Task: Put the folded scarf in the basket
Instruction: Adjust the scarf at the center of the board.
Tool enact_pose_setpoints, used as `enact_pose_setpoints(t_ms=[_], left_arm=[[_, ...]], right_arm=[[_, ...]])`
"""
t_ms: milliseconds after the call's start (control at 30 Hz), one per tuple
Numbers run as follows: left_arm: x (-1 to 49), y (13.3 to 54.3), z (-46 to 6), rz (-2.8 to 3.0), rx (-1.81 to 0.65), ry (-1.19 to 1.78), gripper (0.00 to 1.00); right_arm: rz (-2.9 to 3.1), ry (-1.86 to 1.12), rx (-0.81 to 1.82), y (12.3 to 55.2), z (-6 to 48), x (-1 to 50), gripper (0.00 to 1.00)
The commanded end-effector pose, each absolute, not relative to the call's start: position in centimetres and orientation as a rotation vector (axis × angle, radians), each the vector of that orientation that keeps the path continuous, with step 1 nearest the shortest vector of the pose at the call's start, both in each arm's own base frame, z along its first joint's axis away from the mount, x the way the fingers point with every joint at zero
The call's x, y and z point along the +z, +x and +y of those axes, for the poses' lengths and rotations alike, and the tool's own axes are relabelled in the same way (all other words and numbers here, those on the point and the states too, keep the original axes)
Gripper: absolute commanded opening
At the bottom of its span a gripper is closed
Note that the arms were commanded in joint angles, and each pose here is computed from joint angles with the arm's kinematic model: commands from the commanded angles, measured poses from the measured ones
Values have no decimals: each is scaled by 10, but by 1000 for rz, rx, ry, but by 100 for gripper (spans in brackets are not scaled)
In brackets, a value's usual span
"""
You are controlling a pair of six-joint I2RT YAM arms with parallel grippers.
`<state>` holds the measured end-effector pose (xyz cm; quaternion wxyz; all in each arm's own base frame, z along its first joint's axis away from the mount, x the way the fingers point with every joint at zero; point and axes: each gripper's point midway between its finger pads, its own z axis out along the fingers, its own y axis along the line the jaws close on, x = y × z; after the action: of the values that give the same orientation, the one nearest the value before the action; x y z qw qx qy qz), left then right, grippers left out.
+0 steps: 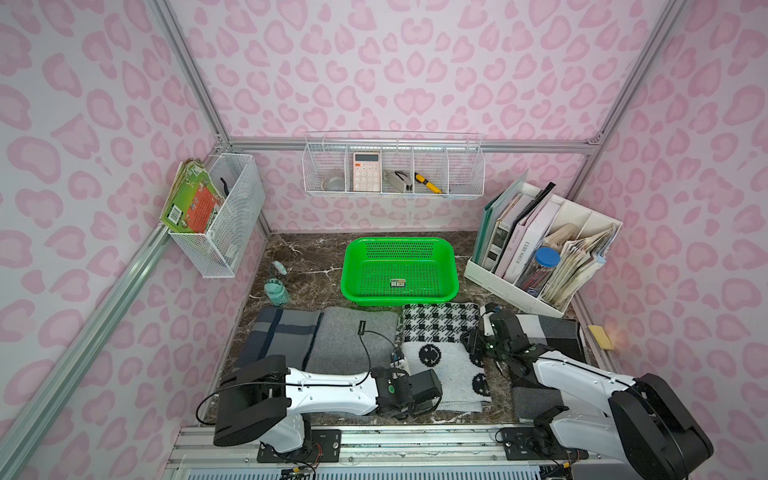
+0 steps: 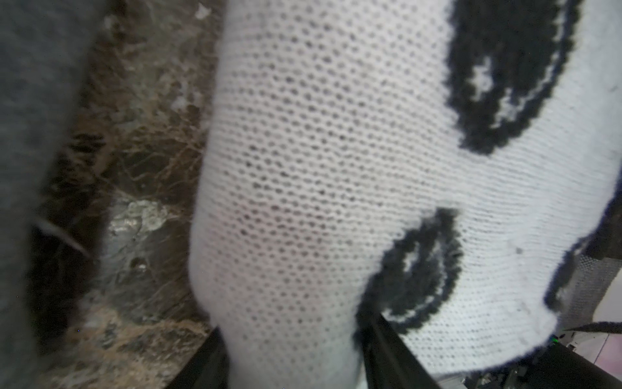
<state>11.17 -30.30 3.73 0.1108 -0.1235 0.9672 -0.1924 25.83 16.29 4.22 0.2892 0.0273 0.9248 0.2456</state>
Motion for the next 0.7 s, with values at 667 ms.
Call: enact_pose_setpoints(t_ms=[667], left_arm=[[87,210,-295,2676,-474,-342,58]], right_arm=[[2146,307,781,192,106,83,43]])
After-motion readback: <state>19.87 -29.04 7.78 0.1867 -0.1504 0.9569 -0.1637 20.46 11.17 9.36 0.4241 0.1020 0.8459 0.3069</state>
